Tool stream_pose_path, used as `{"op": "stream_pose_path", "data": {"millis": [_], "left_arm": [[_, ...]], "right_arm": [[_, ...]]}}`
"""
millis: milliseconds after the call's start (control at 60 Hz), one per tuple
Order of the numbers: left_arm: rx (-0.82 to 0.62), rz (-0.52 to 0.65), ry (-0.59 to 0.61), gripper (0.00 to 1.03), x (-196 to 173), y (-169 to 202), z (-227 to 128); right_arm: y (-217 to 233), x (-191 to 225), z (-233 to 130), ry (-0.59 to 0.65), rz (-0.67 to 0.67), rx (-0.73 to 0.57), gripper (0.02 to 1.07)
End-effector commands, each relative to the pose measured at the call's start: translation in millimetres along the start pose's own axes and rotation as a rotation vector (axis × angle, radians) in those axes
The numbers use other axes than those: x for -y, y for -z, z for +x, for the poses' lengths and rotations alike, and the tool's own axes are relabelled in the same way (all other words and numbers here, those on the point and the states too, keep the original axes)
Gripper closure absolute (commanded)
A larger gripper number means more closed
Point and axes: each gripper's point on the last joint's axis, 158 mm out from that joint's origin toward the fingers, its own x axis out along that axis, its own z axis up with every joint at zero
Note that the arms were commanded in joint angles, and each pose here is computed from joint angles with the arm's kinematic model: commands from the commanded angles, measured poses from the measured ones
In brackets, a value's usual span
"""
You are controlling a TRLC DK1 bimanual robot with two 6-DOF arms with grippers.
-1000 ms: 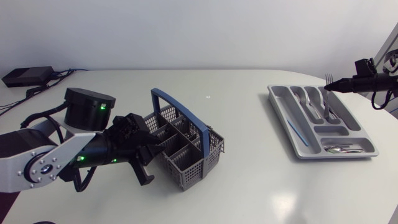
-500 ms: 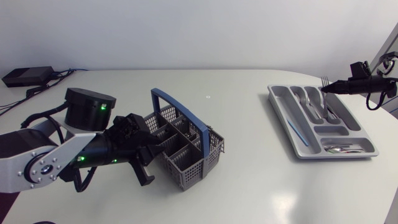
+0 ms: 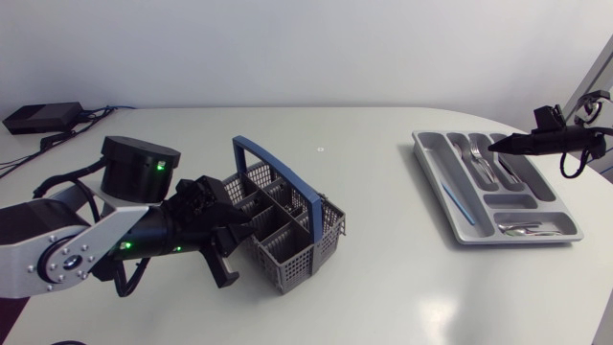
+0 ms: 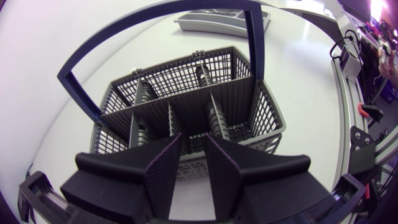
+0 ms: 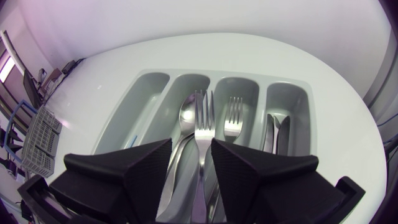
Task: Unload the cutlery basket into the drawer organizer.
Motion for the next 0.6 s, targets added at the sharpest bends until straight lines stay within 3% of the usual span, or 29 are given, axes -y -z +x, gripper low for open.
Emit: {"op": "stream_pose_path", "data": {"millis": [0, 183, 583], "left_arm": [[0.008, -0.001, -0.002, 0.74, 0.6, -4.9, -0.6], [0.008, 0.0, -0.001, 0.74, 2.6, -3.8, -2.8], [0.003, -0.003, -0.004, 0.74, 1.6, 0.3, -0.4]], "right_arm": [[-11.4, -9.3, -8.7, 0.01, -0.017, 0.009, 0.53], [-3.9, -7.6, 4.1, 0.045, -0.034, -0.036, 0.53], [11.0, 6.3, 26.5, 0.244, -0.135, -0.139, 0.53]]}}
